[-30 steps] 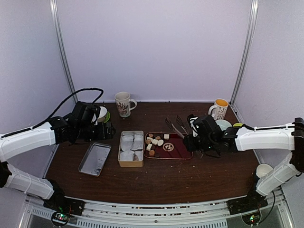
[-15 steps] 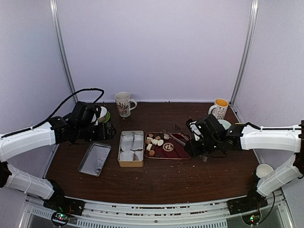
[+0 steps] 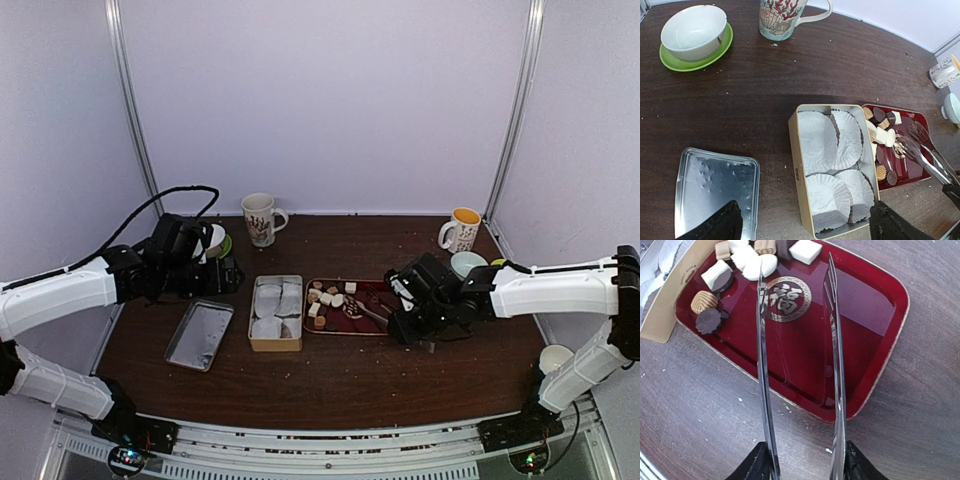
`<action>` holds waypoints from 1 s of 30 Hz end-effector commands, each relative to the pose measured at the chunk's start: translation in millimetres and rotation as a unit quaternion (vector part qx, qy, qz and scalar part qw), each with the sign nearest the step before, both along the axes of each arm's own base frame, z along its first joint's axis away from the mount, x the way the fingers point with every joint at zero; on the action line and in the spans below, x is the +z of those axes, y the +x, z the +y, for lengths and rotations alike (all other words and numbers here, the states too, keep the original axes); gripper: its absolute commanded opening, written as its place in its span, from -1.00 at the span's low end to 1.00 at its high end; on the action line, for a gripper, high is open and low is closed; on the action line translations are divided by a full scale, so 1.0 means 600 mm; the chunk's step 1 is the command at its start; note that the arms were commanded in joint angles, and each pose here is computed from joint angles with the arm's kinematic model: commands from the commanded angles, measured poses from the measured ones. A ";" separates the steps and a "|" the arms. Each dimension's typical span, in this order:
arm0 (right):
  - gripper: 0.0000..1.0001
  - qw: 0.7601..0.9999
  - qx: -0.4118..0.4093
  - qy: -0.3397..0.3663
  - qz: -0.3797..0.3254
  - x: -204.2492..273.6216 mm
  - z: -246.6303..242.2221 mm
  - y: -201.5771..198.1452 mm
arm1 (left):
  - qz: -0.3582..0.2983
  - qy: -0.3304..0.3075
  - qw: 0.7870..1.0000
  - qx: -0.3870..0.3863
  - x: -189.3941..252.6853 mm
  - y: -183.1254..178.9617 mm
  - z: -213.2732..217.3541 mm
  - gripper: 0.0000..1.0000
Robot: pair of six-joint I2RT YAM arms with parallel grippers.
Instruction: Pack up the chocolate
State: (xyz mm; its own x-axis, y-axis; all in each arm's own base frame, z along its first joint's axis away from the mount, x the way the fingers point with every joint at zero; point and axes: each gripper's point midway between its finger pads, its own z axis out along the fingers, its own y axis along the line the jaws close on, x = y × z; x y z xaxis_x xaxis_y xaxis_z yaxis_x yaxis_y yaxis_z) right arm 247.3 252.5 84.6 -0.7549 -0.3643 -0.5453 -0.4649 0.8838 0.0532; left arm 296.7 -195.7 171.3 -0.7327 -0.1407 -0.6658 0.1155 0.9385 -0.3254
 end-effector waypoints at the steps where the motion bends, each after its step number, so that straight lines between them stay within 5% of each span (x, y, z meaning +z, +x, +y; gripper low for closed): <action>1: -0.03 0.999 0.020 0.014 -0.025 0.031 0.032 0.007 | -0.023 -0.007 1.000 0.003 0.018 0.007 0.003 0.81; 30: 0.07 0.999 0.041 -0.004 -0.015 0.020 0.018 -0.025 | -0.023 -0.007 1.000 0.003 0.021 0.008 0.002 0.79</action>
